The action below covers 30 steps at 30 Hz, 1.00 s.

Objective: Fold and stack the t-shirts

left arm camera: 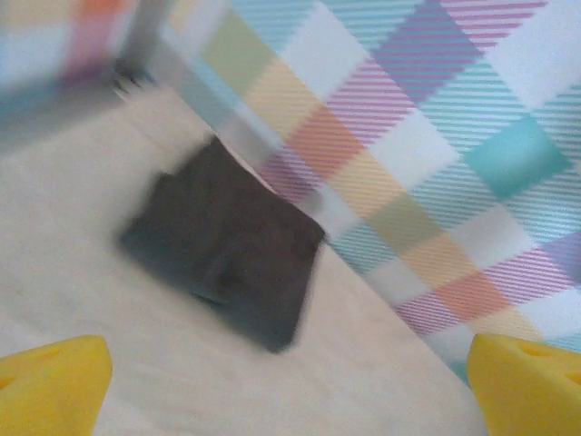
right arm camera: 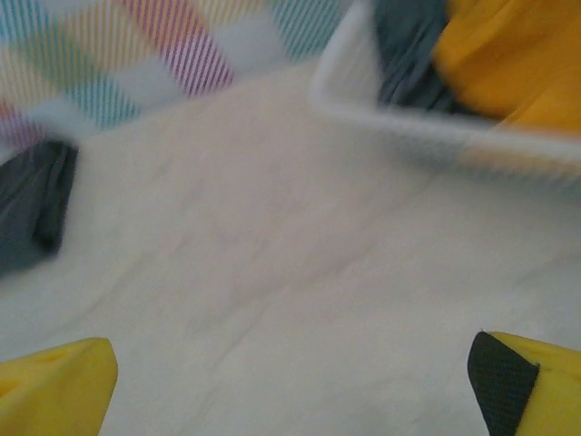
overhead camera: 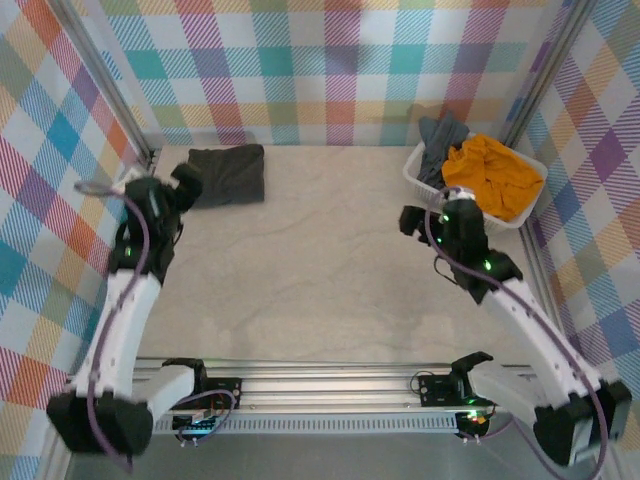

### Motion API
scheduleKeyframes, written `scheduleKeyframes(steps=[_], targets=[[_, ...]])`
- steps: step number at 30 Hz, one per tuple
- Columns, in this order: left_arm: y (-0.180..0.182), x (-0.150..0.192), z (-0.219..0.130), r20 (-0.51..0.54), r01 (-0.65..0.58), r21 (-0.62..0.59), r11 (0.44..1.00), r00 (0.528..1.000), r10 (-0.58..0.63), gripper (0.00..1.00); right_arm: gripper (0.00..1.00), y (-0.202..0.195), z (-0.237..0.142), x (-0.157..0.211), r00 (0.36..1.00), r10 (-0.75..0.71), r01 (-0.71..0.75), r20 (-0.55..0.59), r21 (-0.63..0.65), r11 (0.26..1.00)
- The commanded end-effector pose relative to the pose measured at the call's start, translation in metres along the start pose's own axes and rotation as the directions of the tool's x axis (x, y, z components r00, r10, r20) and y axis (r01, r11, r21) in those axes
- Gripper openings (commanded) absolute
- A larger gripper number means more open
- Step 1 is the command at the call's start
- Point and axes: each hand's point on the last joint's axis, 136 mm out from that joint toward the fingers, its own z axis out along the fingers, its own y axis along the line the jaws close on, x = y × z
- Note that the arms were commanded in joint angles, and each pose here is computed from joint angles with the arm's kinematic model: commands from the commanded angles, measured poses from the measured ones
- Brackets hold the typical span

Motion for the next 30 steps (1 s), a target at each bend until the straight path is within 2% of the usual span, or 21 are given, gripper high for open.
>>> scheduleKeyframes(steps=[1, 3, 5, 8, 13, 15, 16, 20, 22, 24, 25, 26, 30], targets=[[0.079, 0.042, 0.017, 0.053, -0.353, -0.214, 0.911, 0.927, 0.372, 1.00, 1.00, -0.044, 0.015, -0.011, 0.934, -0.286, 0.244, 0.214, 0.203, 0.948], [0.095, 0.071, 0.028, 0.049, -0.409, -0.185, 0.894, 0.904, 0.424, 1.00, 1.00, -0.067, 0.033, 0.015, 0.947, -0.283, 0.249, 0.149, 0.209, 0.946], [0.097, 0.098, 0.042, 0.030, -0.408, -0.110, 0.906, 0.910, 0.413, 1.00, 1.00, -0.081, 0.049, 0.037, 0.969, -0.239, 0.224, 0.060, 0.190, 0.956], [0.097, 0.120, 0.062, -0.027, -0.415, -0.073, 0.907, 0.910, 0.414, 1.00, 1.00, -0.091, 0.063, 0.049, 0.971, -0.226, 0.209, 0.083, 0.179, 0.961], [0.098, 0.131, 0.093, -0.027, -0.464, -0.059, 0.884, 0.886, 0.463, 1.00, 1.00, -0.106, 0.096, 0.061, 0.982, -0.131, 0.119, 0.135, 0.093, 0.988], [0.108, 0.142, 0.103, -0.076, -0.458, -0.060, 0.887, 0.888, 0.454, 1.00, 1.00, -0.102, 0.103, 0.054, 0.974, -0.163, 0.155, 0.157, 0.066, 0.986], [0.109, 0.145, 0.106, -0.065, -0.454, -0.060, 0.889, 0.890, 0.451, 1.00, 1.00, -0.104, 0.108, 0.054, 0.977, -0.158, 0.149, 0.144, 0.068, 0.986], [0.101, 0.151, 0.104, -0.063, -0.491, -0.024, 0.871, 0.870, 0.489, 1.00, 1.00, -0.102, 0.120, 0.067, 0.977, -0.164, 0.163, 0.139, 0.018, 0.986], [0.096, 0.157, 0.102, -0.050, -0.512, 0.007, 0.859, 0.858, 0.511, 1.00, 1.00, -0.101, 0.120, 0.072, 0.965, -0.173, 0.176, 0.195, 0.002, 0.984], [0.093, 0.175, 0.110, -0.064, -0.545, 0.052, 0.837, 0.834, 0.548, 1.00, 1.00, -0.100, 0.121, 0.076, 0.972, -0.176, 0.179, 0.154, -0.004, 0.984], [0.086, 0.176, 0.112, -0.020, -0.562, 0.076, 0.824, 0.825, 0.565, 1.00, 1.00, -0.100, 0.124, 0.075, 0.971, -0.178, 0.182, 0.158, -0.009, 0.983], [0.089, 0.181, 0.110, -0.083, -0.565, 0.074, 0.822, 0.818, 0.569, 1.00, 1.00, -0.100, 0.126, 0.073, 0.973, -0.177, 0.180, 0.149, -0.005, 0.984], [0.087, 0.179, 0.111, -0.054, -0.564, 0.075, 0.822, 0.821, 0.568, 1.00, 1.00, -0.100, 0.129, 0.075, 0.975, -0.189, 0.188, 0.118, 0.022, 0.982]])
